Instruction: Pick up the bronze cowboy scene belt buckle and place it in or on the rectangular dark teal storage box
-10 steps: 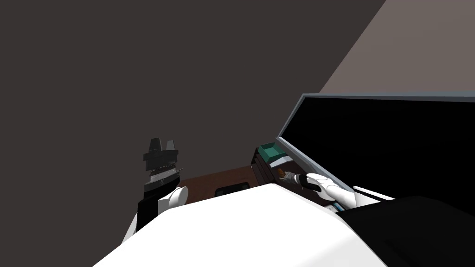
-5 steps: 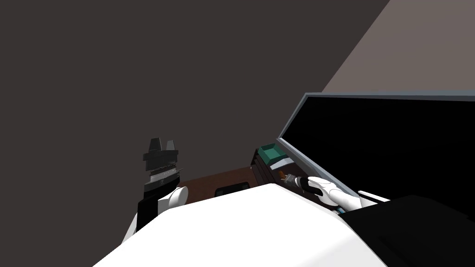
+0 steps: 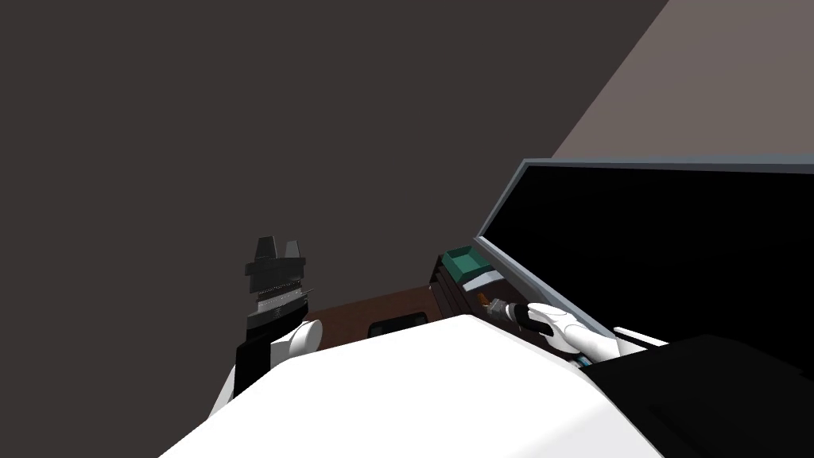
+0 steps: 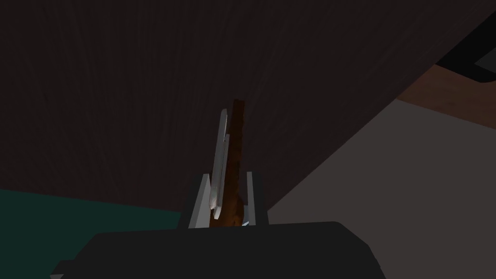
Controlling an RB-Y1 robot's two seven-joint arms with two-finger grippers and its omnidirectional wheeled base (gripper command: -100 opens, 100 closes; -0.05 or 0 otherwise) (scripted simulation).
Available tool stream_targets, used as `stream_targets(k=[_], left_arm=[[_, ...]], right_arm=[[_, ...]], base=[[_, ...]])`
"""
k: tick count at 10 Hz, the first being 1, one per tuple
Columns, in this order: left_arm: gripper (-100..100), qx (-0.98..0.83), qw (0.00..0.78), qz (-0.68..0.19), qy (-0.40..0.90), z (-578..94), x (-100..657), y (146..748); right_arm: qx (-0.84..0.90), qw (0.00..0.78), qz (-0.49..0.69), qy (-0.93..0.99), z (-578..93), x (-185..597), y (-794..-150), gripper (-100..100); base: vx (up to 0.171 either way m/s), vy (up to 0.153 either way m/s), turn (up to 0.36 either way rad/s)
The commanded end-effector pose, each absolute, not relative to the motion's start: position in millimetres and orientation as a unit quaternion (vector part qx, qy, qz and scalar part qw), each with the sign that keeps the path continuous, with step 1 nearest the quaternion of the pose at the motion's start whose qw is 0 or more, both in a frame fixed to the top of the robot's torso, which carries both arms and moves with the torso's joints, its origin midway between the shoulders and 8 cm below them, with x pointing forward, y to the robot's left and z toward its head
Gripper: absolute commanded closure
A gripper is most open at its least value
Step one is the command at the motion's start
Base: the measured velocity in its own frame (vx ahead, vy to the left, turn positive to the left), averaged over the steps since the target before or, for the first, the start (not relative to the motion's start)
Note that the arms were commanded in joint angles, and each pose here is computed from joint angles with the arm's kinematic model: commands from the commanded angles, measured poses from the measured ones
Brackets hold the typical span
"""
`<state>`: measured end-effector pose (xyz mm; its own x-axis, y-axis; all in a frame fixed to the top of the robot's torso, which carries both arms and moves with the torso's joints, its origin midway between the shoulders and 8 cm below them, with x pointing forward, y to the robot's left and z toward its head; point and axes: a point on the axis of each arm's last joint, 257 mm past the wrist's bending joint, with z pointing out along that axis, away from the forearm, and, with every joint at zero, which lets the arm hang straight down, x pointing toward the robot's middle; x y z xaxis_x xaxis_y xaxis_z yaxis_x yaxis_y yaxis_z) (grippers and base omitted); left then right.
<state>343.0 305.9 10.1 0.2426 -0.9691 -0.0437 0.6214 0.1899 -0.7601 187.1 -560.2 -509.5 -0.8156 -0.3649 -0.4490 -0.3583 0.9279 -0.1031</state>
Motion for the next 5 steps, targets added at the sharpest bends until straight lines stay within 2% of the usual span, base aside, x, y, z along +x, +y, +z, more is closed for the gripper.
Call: stream_targets(k=[1,5], left_arm=[[0,-0.318,0.721,-0.551,0.273,10,343,306],[0,-0.318,0.721,-0.551,0.273,10,343,306]], right_arm=[[-0.19,0.237,-0.007,0.953,-505,197,-563,100],[-0.185,0.236,-0.009,0.954,-494,217,-577,100]], base=[[-0.064,0.019,0.036],[-0.097,0.034,0.029]])
